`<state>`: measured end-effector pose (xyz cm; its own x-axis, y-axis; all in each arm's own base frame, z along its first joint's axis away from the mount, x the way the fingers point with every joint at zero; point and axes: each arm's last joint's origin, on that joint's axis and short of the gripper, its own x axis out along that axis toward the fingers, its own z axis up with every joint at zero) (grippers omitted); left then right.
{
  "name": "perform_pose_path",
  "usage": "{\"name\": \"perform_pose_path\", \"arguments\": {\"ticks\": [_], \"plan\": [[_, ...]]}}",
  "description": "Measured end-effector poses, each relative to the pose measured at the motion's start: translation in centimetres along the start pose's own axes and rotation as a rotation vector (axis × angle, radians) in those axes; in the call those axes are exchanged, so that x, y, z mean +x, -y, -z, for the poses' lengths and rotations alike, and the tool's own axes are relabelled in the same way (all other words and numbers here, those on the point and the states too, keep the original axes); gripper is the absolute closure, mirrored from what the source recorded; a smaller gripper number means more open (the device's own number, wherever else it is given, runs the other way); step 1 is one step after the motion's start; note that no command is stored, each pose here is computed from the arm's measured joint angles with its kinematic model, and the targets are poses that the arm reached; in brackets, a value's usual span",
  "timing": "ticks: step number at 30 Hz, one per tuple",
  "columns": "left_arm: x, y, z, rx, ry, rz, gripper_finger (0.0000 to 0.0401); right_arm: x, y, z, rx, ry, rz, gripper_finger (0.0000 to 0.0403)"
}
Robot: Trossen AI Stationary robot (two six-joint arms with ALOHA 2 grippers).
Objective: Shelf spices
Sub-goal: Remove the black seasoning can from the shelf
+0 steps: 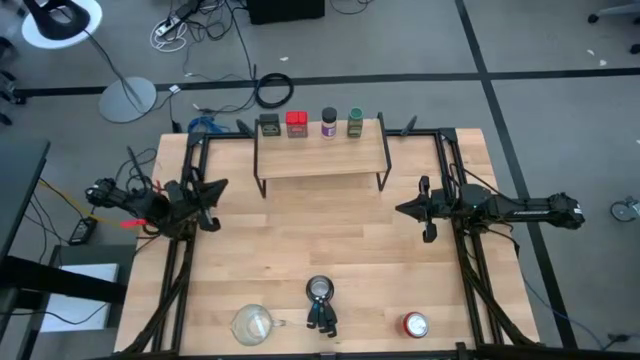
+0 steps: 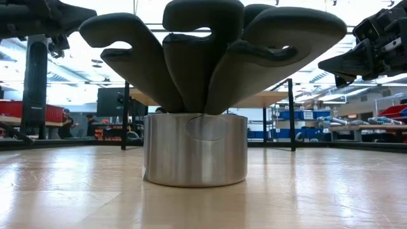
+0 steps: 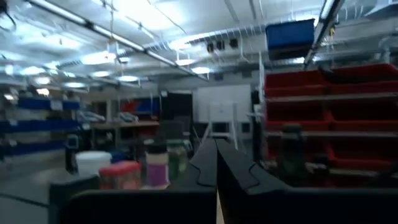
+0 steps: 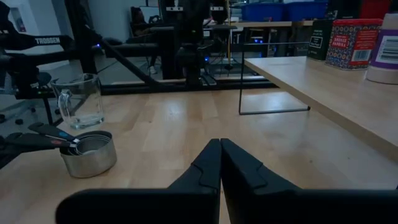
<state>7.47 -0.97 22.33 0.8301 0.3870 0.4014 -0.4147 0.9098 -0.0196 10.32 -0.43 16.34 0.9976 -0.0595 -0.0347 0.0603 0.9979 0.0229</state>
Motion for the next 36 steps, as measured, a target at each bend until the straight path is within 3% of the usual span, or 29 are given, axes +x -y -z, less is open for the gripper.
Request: {"name": "perform_pose_path", "arguments": {"ticks": [6, 15, 21, 23, 28, 36], "plan": [[0.0, -0.6, -0.6, -0.161, 0.030, -0.107, 0.0399, 0.0, 0.0, 0.0, 0.000, 0.002, 0.000, 0.0392], [0.1, -0.3, -1.0, -0.271, 0.083, -0.029, 0.0399, 0.0, 0.0, 0.0, 0.000, 0.002, 0.000, 0.0392], [0.9, -0.1, -1.7, -0.353, 0.075, -0.088, 0.0399, 0.0, 0.0, 0.0, 0.000, 0.002, 0.000, 0.0392], [1.6, 0.0, -2.8, -0.367, 0.072, -0.107, 0.0399, 0.0, 0.0, 0.0, -0.063, 0.002, 0.003, 0.0392], [4.3, 1.0, -6.3, -0.305, 0.024, -0.101, 0.0390, 0.0, 0.0, -0.1, -0.282, 0.005, 0.006, 0.0392], [9.9, 3.1, -11.2, -0.088, -0.156, -0.112, 0.0352, 0.0, 0.1, -0.3, -0.288, 0.028, 0.031, 0.0392]]}}
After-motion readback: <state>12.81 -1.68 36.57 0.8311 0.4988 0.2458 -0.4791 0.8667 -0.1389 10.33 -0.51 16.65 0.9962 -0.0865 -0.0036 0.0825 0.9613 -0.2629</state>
